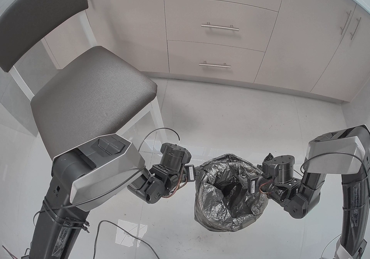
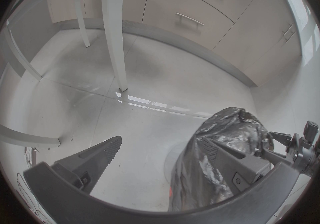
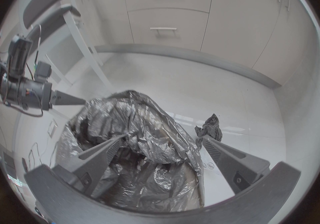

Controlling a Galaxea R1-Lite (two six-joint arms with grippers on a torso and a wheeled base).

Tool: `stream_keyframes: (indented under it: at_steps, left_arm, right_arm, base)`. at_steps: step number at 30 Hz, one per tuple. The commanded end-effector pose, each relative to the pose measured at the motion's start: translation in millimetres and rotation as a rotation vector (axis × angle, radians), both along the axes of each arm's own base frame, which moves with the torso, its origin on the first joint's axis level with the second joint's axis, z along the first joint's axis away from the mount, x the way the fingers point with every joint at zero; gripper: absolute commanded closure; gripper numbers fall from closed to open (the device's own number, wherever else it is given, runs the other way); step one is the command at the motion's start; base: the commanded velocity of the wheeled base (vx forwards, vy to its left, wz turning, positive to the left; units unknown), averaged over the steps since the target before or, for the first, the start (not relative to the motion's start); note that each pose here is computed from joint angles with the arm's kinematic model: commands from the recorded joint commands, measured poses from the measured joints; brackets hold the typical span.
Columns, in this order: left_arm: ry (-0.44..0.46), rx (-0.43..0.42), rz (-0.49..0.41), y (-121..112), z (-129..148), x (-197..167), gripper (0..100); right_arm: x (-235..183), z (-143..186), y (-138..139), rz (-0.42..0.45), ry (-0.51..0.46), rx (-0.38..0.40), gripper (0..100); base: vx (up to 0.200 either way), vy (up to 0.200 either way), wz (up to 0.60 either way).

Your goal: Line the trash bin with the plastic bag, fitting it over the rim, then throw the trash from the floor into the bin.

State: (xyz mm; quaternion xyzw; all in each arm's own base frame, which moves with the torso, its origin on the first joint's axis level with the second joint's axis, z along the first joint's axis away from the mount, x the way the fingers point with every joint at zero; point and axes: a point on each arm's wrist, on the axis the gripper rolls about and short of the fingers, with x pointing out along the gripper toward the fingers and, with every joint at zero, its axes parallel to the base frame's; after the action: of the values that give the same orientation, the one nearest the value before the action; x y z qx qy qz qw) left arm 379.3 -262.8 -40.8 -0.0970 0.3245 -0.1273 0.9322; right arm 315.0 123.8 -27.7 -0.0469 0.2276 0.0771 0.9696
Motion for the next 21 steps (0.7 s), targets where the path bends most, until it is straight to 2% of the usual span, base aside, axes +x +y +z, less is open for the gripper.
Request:
stream_keyframes:
  at_steps: [1, 3, 9, 13, 14, 20, 21]
  left_arm:
    - [-0.029, -0.034, -0.043, -7, 23, -29, 0]
    - [-0.037, -0.04, -0.055, -8, 24, -36, 0]
    - [0.001, -0.013, -0.102, -11, 22, -61, 0]
    - [0.022, 0.011, -0.134, -18, 14, -74, 0]
    - [0.031, 0.031, -0.165, -27, 6, -83, 0]
    - [0.017, 0.062, -0.194, -37, 3, -85, 0]
    - [0.002, 0.097, -0.214, -40, 0, -87, 0]
  right_arm:
    - [-21, 3, -2, 0.035, -0.011, 0.077, 0]
    - [-22, -3, -2, 0.032, -0.031, 0.124, 0]
    - [-28, -24, -4, 0.005, 0.067, 0.232, 0]
    - [-23, -27, -5, -0.001, 0.066, 0.245, 0]
    - [-20, -32, -9, -0.016, 0.072, 0.246, 0]
    - [-19, -34, -9, -0.022, 0.074, 0.252, 0]
    - [-18, -32, -10, -0.031, 0.07, 0.275, 0]
  base:
    - [0.0, 0.0, 0.0]
    - [0.0, 0.0, 0.0]
    - [0.0, 0.0, 0.0]
    - [0.0, 0.0, 0.0]
    - [0.0, 0.0, 0.0]
    - [0.0, 0.0, 0.0]
    - [0.0, 0.0, 0.0]
